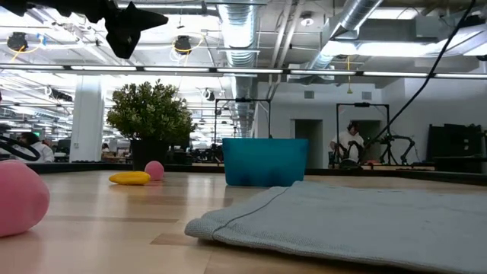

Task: Pick and placing Produce into tupperware
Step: Put the corn into the blue bin

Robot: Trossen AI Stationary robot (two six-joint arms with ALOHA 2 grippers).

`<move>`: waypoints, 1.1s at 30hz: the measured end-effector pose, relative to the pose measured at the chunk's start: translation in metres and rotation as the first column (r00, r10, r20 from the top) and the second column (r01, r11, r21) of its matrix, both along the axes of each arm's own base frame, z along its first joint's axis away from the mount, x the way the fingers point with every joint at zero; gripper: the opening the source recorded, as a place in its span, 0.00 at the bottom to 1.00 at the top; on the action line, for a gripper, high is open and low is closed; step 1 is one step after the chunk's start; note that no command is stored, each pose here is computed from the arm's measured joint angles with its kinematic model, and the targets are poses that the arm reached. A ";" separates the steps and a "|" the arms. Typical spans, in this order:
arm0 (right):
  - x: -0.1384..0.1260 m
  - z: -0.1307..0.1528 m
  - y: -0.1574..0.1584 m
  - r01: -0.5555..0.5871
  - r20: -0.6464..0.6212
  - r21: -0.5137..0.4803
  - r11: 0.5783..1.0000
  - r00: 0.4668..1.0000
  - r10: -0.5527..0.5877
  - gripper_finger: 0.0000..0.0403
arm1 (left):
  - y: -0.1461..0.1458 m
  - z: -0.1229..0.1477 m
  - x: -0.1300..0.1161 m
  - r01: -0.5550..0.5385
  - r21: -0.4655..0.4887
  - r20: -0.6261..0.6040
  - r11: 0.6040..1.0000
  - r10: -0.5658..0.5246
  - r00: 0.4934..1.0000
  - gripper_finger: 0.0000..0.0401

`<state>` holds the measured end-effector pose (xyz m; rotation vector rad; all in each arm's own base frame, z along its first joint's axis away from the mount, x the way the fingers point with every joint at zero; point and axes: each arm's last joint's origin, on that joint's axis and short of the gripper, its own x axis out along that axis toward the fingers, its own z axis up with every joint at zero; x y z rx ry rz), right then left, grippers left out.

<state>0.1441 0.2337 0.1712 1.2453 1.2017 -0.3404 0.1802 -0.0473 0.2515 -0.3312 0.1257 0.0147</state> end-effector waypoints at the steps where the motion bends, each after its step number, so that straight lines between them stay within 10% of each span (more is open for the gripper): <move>1: -0.001 -0.003 0.000 -0.008 -0.025 -0.006 1.000 1.000 0.007 0.26 | 0.000 0.000 0.000 0.003 0.000 0.000 1.000 -0.003 1.000 0.42; 16: 0.004 -0.024 0.013 -0.020 -0.121 -0.049 0.999 0.993 0.014 0.24 | -0.003 0.001 -0.001 0.021 0.023 0.014 1.000 -0.021 1.000 0.42; 33: 0.007 -0.034 0.013 -0.032 -0.168 -0.076 0.997 0.986 0.019 0.45 | -0.004 0.002 -0.001 0.024 0.016 0.018 1.000 -0.025 1.000 0.42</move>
